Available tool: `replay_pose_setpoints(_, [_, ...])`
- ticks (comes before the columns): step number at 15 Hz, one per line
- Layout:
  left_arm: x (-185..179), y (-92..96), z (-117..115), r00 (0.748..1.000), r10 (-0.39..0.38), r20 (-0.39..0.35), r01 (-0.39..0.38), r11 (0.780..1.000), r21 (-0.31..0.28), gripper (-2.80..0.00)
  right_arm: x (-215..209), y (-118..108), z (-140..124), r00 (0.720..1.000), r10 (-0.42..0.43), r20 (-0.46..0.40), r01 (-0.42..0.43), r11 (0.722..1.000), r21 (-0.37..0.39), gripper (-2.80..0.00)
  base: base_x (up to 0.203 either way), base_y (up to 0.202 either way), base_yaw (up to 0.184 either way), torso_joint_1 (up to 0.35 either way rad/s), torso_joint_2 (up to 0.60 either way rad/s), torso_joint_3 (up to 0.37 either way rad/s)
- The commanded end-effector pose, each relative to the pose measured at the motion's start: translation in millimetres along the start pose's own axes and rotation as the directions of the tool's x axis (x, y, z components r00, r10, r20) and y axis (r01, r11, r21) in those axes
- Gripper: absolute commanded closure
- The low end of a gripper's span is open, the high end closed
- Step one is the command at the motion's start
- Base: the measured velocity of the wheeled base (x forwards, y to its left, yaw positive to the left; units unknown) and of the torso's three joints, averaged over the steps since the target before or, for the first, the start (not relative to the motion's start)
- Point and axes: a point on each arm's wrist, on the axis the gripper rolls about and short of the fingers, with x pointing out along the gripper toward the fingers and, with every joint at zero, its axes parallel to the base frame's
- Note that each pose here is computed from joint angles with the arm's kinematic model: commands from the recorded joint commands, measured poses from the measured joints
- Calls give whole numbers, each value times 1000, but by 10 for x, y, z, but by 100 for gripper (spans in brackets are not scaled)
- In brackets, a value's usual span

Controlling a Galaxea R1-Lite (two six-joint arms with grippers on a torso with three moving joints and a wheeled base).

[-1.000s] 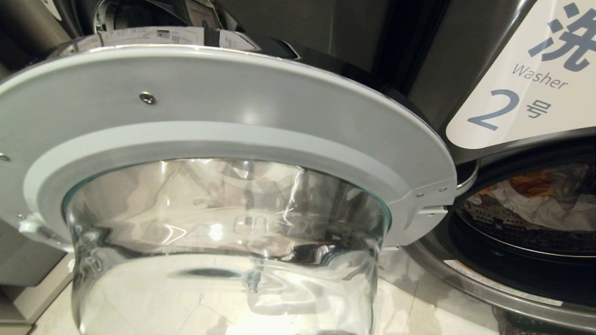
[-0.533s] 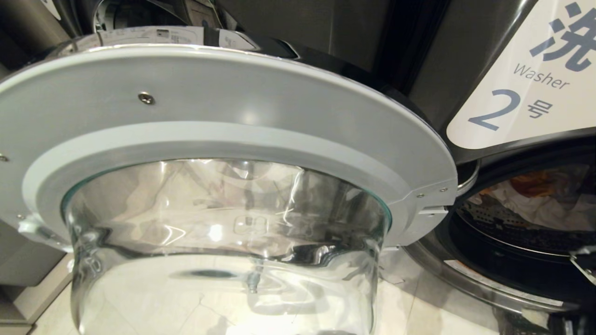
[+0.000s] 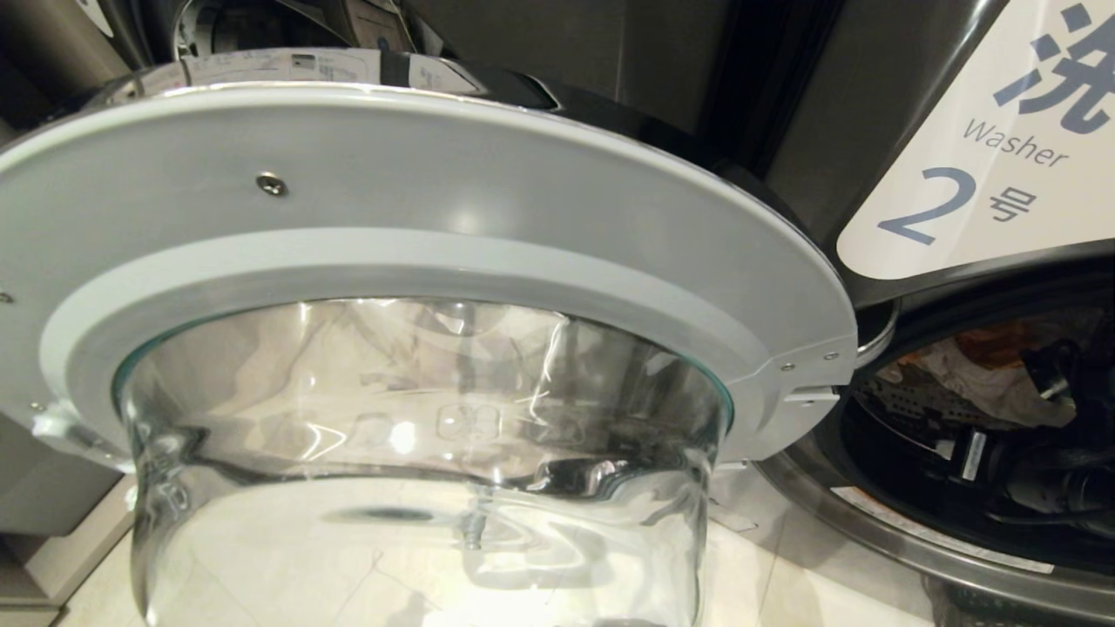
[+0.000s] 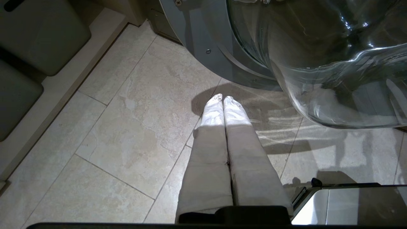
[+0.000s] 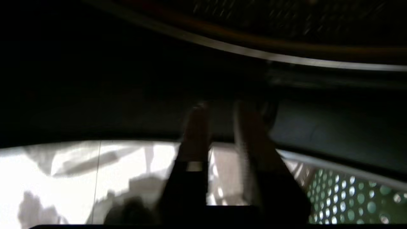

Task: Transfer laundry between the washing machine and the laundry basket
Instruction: Pick a cloth and place it into the basket

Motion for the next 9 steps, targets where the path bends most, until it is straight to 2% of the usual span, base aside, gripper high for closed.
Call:
replay_pose_setpoints(1, [1,0,-4,1000,0,-1,0,1000,1,0,125,-68,37,997,-42,59,41,999,26,-280,0,0,0,0,0,0])
replay_pose_setpoints(9, [1,0,-4,1000,0,-1,0,1000,1,0,545,-97,-71,983,-32,183,23,998,52,-280,0,0,0,0,0,0])
